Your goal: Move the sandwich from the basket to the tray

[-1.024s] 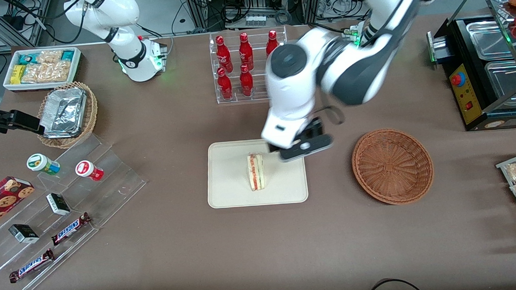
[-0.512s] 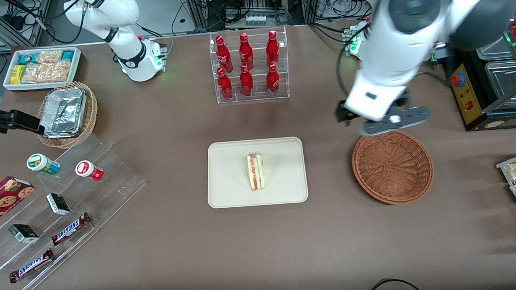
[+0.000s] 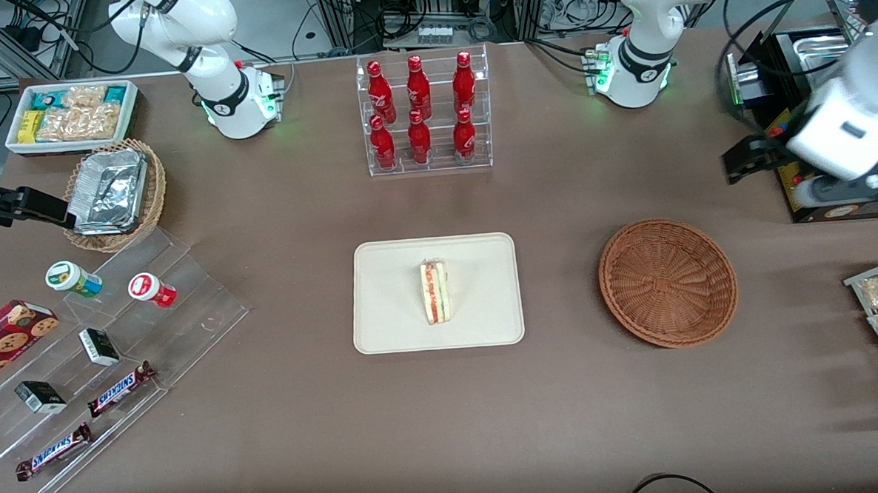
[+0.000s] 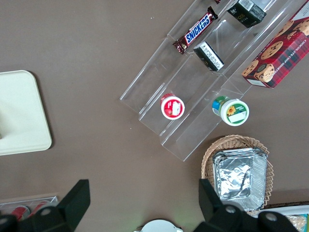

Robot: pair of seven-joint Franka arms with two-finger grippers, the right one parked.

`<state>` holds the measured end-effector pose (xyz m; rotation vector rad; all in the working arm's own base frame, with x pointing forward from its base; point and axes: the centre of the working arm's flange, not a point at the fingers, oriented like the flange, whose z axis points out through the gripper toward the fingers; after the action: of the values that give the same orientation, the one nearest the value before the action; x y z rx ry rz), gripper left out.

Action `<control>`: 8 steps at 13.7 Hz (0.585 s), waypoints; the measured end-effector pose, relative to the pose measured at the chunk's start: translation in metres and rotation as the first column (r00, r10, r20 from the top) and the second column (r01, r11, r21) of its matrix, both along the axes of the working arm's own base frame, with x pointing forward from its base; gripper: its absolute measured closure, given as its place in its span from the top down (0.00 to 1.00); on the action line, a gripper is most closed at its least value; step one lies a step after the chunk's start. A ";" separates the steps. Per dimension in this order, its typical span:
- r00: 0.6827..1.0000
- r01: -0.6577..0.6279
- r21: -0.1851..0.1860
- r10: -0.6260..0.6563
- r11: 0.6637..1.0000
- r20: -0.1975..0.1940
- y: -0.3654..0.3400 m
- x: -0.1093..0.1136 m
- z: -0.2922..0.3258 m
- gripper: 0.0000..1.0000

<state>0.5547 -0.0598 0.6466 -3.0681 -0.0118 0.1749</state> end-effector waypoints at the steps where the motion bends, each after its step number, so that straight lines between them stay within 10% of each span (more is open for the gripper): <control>1: 1.000 0.012 -0.001 -0.012 1.000 -0.001 0.011 -0.004 0.002 1.00; 8: 0.999 0.040 -0.005 -0.040 0.999 0.003 0.053 -0.025 0.015 1.00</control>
<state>0.5293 -0.0069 0.6612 -3.0713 0.0499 0.1681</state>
